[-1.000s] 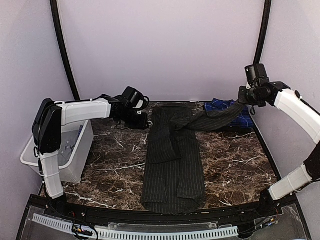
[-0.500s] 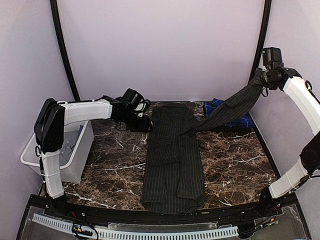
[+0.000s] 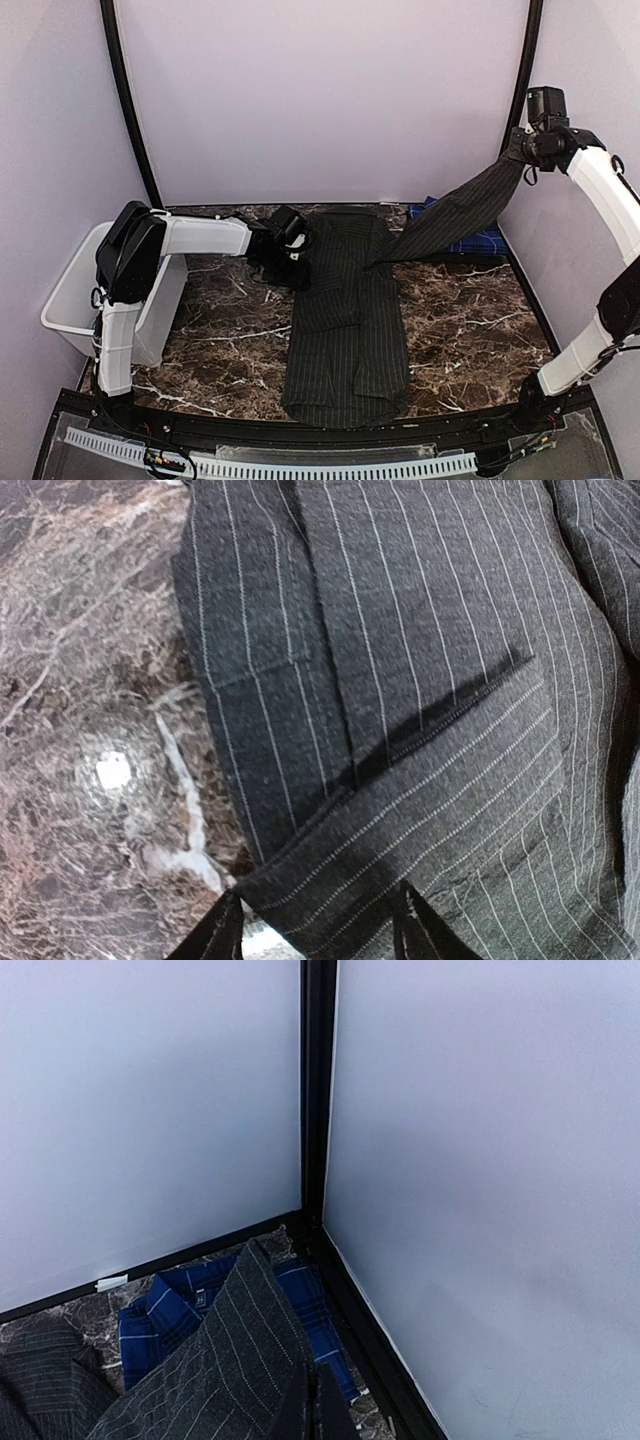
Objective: Fold and stack the long sleeve shirts
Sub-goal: Flatten out the crumpled shirt at the center of the board.
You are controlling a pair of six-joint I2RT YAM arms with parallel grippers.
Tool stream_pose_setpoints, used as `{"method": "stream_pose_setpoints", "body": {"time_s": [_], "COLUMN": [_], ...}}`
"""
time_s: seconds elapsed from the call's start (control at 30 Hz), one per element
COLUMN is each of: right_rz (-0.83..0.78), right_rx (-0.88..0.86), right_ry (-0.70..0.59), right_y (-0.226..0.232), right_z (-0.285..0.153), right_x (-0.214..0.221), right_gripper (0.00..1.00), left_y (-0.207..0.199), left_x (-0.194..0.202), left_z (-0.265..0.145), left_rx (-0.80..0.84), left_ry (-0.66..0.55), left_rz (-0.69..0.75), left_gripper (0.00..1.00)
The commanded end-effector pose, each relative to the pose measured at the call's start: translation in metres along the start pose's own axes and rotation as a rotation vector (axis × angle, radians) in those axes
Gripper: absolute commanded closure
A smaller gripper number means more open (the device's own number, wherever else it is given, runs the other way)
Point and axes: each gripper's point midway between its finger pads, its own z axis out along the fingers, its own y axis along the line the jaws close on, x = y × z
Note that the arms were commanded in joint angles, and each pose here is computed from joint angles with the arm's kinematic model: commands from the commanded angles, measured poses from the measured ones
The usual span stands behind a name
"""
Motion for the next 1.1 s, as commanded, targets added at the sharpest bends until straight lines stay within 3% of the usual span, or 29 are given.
{"method": "stream_pose_setpoints", "body": {"time_s": [0.0,0.3,0.5,0.73,0.9,1.07], "right_rz": [0.018,0.016,0.028,0.081,0.091,0.137], "right_rx": [-0.038,-0.069,-0.165,-0.337,-0.241,-0.145], "right_ry": [-0.044,-0.038,-0.055,-0.192,-0.254,-0.227], "right_y": [0.001,0.005,0.022,0.046,0.027,-0.011], "right_z": [-0.012,-0.012,-0.015,-0.044,-0.034,0.0], "right_x": [-0.017,-0.014,-0.022,-0.076,-0.111,-0.114], "right_gripper": [1.0,1.0,1.0,1.0,1.0,1.0], "left_y": [0.006,0.003,0.022,0.121,0.205,0.272], "left_x": [-0.012,-0.03,-0.071,-0.138,-0.162,-0.178], "left_z": [-0.005,-0.019,-0.081,-0.217,-0.288,-0.32], "left_rx": [-0.035,-0.044,-0.135,-0.341,-0.414,-0.476], "left_ry": [-0.029,-0.063,-0.171,-0.404,-0.535,-0.605], "left_rz": [-0.028,-0.01,0.01,-0.072,-0.234,-0.354], "left_gripper": [0.58,0.99,1.0,1.0,1.0,1.0]}}
